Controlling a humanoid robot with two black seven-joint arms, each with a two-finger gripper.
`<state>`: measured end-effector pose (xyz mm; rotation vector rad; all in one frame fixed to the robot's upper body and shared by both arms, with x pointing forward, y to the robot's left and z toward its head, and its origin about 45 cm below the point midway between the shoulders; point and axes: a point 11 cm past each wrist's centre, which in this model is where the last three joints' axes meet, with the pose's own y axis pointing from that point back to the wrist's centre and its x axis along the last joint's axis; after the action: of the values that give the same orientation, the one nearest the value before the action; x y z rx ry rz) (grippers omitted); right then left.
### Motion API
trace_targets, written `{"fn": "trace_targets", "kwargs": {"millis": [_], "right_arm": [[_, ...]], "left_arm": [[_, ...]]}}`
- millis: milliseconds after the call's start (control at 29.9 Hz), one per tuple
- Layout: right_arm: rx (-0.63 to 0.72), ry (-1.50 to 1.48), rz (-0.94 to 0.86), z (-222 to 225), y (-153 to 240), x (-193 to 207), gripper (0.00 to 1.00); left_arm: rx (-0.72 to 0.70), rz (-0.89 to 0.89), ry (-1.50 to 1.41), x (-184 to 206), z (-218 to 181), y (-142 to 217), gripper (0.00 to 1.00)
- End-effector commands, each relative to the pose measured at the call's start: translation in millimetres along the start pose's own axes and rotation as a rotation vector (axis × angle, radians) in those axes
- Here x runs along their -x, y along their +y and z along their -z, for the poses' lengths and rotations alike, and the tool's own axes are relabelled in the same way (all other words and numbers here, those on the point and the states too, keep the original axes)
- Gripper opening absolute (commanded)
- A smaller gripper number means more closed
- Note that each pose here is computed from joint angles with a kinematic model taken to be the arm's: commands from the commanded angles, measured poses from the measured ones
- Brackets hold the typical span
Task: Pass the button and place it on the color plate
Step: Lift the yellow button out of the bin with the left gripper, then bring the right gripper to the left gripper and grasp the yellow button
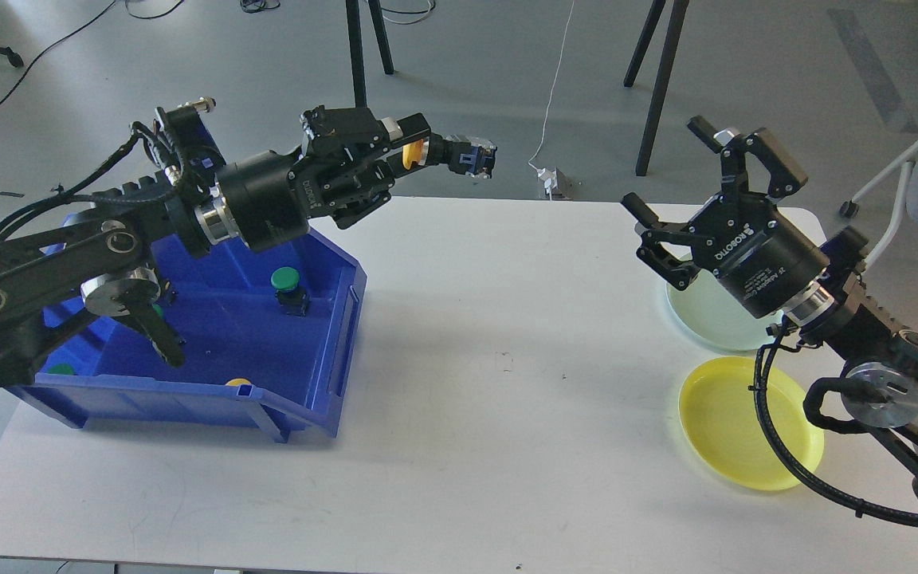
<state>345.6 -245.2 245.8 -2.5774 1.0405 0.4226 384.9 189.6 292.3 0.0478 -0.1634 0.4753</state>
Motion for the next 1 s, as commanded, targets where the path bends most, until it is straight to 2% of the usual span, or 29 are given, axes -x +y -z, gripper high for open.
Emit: {"fn": "trace_targets", "kwargs": {"millis": [0, 601, 969], "right_arm": [[0.03, -0.071, 0.024, -18.0, -9.1, 10.7, 0.99], [0.1, -0.101, 0.154, -40.0, -73.8, 42.1, 0.99], [0.088, -0.129, 0.167, -44.7, -88.6, 49.7, 0.98]], "left_arm": [[-0.012, 0.03, -0.073, 11.4, 5.9, -17.6, 0.2], [-0.009, 0.033, -0.085, 14.1, 7.2, -23.4, 0.2], [-0.011, 0.031, -0.085, 13.3, 7.7, -23.0, 0.2]]}}
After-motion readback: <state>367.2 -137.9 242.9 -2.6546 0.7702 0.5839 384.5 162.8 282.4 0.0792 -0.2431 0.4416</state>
